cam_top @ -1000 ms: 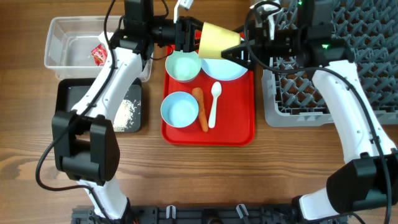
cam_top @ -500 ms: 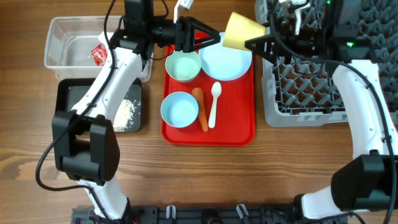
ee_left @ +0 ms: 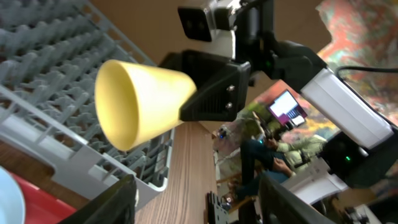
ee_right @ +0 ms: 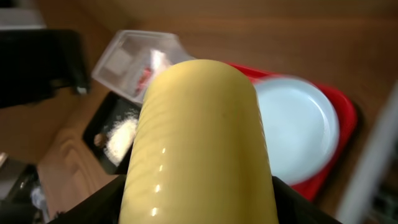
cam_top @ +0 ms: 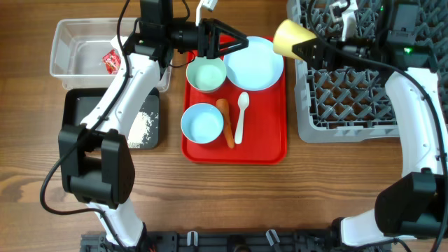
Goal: Sort waste into correct bins and load items into the dishwasher rack
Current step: 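Carry the yellow cup right and place it in the dish rack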
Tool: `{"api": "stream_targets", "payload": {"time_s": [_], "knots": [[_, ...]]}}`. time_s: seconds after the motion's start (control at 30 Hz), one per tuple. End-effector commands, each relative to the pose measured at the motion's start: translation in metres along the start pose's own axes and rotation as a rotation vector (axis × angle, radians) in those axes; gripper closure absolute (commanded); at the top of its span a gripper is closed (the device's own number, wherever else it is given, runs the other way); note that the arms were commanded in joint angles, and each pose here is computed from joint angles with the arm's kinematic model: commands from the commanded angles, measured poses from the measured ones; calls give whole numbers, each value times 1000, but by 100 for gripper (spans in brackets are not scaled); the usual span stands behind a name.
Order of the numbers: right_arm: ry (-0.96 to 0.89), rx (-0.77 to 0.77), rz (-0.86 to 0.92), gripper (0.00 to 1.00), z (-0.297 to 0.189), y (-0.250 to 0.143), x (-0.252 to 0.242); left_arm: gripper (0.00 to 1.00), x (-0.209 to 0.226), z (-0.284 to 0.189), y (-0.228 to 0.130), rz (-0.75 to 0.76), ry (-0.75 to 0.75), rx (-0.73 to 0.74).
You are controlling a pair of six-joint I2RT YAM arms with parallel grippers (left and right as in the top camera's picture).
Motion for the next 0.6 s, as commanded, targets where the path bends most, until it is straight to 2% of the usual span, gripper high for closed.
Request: {"api": "stream_targets", "payload": {"time_s": [0.0,0.27,0.43,0.57], "knots": [[-252,39,85,48,-24,-4,-18,32,-1,-1,9,6,94,-53],[-495,81,295,48,-75,-19,-19,29,39,-9,-8,-148,385,-96],[-650,202,410,48,-94,-48,-22,27,65,-23,-27,-295,630,-101],[-769,303,474,48,-104,-67,-26,27,76,-32,-38,-351,755,-97]]}}
Point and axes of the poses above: each gripper's point midway between its finger pads, its own z axis out along the fingers, its own x axis along the line the jaws close on, y = z × x, the point moved 6 cm from there along -z, back along the fingers, and after that the axes turned 5 degrees about -z, right-handed, at the moved point
